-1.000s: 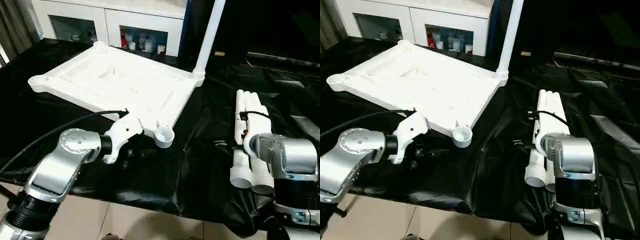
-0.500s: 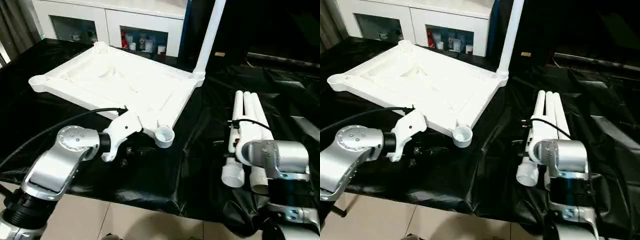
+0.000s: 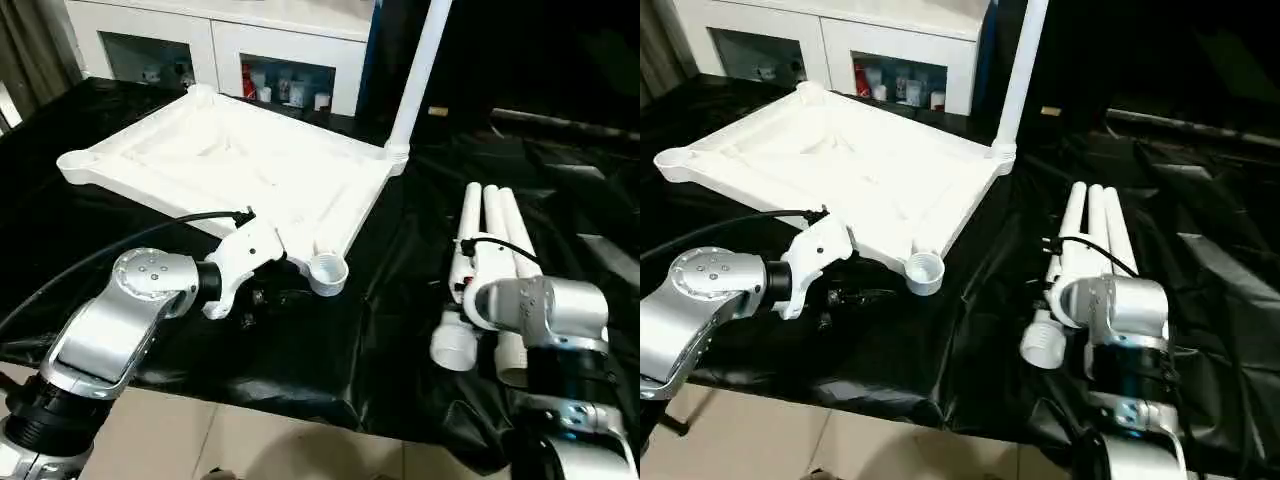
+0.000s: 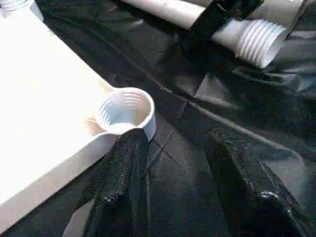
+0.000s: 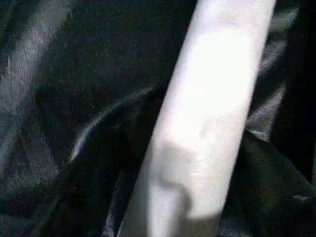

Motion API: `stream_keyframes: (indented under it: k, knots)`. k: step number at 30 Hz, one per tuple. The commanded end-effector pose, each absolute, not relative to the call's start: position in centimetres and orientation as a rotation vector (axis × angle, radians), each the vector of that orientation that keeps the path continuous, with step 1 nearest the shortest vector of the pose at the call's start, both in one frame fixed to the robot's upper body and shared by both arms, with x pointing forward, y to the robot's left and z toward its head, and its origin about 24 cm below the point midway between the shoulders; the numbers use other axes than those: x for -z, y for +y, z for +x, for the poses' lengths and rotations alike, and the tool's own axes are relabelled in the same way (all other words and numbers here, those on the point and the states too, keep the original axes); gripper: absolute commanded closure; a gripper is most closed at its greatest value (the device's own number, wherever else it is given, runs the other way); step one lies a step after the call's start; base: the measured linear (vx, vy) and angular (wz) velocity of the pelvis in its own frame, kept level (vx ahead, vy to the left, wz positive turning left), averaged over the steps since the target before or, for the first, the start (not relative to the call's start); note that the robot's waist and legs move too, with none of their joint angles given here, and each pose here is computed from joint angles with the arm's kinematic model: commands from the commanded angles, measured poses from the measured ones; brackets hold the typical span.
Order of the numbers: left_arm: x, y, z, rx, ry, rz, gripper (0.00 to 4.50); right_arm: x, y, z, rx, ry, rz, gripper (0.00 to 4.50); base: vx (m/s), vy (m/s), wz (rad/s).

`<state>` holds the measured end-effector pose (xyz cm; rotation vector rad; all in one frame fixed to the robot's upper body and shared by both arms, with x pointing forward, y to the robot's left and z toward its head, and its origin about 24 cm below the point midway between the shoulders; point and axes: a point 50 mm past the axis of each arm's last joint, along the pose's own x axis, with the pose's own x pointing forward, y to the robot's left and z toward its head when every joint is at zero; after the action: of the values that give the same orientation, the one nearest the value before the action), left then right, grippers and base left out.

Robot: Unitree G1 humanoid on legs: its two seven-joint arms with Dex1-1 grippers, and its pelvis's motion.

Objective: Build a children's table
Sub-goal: Rotate table base

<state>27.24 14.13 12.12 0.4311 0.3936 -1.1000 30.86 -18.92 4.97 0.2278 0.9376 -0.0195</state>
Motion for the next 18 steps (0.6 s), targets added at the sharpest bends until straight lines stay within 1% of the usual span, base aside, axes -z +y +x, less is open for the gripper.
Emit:
stream_keyframes:
  k: [1,3,4,5,9,10,12,13,14,15,17,18]
  knots:
    - [-12.8,13.6,27.1,1.128,0.375,0.41,1.95,-4.8,-19.0,31.1,0.03,0.937,0.278,1.56,0.0,0.0,0.0]
    - [-13.0,13.3,27.1,1.14,0.365,0.384,1.89,-4.6,-19.1,31.2,0.043,0.936,0.302,1.64,0.0,0.0,0.0]
    - [-13.1,13.3,27.1,1.145,0.361,0.377,1.83,-4.4,-19.1,31.2,0.049,0.935,0.304,1.79,0.0,0.0,0.0]
    - [-13.2,13.3,27.1,1.143,0.354,0.368,1.53,-4.4,-19.0,31.2,0.054,0.933,0.31,1.97,0.0,0.0,0.0]
    - [-13.4,13.4,27.4,1.132,0.322,0.345,1.42,-4.4,-18.9,31.4,0.066,0.908,0.333,2.15,0.0,0.0,0.0]
    - [-13.8,13.5,28.0,1.1,0.285,0.318,1.1,-4.6,-18.9,31.5,0.072,0.887,0.354,2.36,0.0,0.0,0.0]
    - [-13.9,13.5,28.1,1.09,0.272,0.305,1.01,-4.6,-18.9,31.6,0.073,0.881,0.362,2.43,0.0,0.0,0.0]
    - [-14.3,13.4,28.9,1.039,0.228,0.245,1.03,-4.8,-18.9,31.7,0.074,0.868,0.378,2.46,0.0,0.0,0.0]
    - [-14.4,13.4,29.1,1.027,0.22,0.231,0.87,-4.8,-18.9,31.7,0.073,0.866,0.379,2.6,0.0,0.0,0.0]
    - [-14.6,13.4,29.5,0.999,0.202,0.206,0.87,-5.0,-18.9,31.8,0.076,0.839,0.385,2.6,0.0,0.0,0.0]
    - [-14.7,13.4,30.1,0.952,0.188,0.164,0.56,-5.4,-18.9,32.1,0.076,0.796,0.39,2.66,0.0,0.0,0.0]
    - [-14.8,13.5,30.6,0.913,0.187,0.132,0.55,-5.7,-18.9,32.4,0.075,0.754,0.388,2.66,0.0,0.0,0.0]
